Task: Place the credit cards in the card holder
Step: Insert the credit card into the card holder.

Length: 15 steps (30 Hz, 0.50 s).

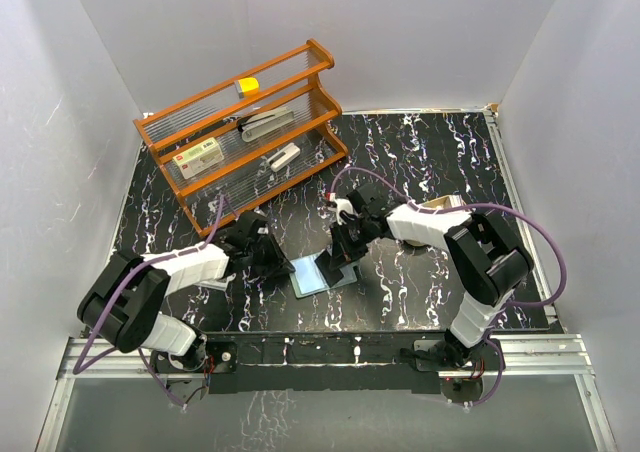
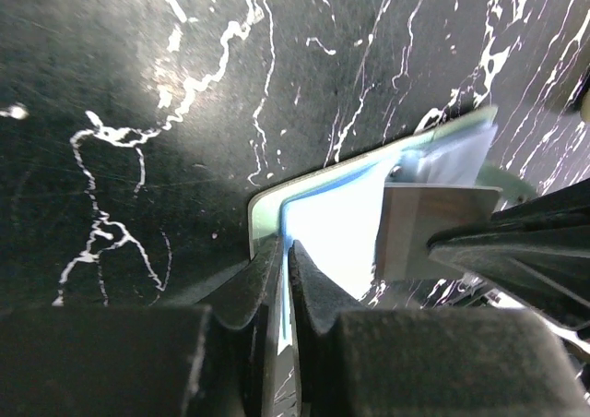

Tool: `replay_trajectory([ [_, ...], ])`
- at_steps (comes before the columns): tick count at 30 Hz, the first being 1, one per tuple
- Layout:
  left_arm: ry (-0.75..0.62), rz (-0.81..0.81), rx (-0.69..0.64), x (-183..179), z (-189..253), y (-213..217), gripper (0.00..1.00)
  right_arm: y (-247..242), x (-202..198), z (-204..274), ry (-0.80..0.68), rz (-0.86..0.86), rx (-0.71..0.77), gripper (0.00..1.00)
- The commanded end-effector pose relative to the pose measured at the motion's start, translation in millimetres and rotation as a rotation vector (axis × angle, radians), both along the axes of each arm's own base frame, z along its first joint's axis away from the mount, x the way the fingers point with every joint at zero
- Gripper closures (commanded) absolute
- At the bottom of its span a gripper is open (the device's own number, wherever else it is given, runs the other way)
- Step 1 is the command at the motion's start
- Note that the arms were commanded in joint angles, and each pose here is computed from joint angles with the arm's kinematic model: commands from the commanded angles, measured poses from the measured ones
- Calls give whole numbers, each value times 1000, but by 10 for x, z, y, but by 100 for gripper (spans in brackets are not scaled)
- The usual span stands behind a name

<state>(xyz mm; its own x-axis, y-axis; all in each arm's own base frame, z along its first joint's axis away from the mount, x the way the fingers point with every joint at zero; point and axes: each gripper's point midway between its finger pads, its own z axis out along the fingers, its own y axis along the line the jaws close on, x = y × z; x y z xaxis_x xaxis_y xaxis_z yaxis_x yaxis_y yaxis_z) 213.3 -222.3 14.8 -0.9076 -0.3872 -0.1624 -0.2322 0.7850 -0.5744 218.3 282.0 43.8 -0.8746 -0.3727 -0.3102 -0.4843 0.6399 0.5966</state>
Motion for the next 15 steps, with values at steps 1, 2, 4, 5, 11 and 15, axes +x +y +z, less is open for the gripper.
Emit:
replay_trajectory([
  [1, -12, 49, 121, 79, -76, 289, 92, 33, -154, -127, 44, -46, 38, 100],
  [2, -16, 43, 117, 90, -53, 283, 92, 51, -205, -140, 49, -51, 40, 100],
  [4, -19, 37, 113, 104, -14, 283, 92, 76, -283, -162, 63, -82, 35, 100],
  [5, -22, 33, 109, 106, 10, 278, 92, 92, -300, -152, 61, -99, 42, 100],
  [11, -29, 33, 62, 9, 146, 271, 89, 85, -375, 2, 54, -203, 80, 100],
  [15, -49, 41, 16, -48, 284, 259, 86, 72, -266, 218, -21, -213, 83, 100],
])
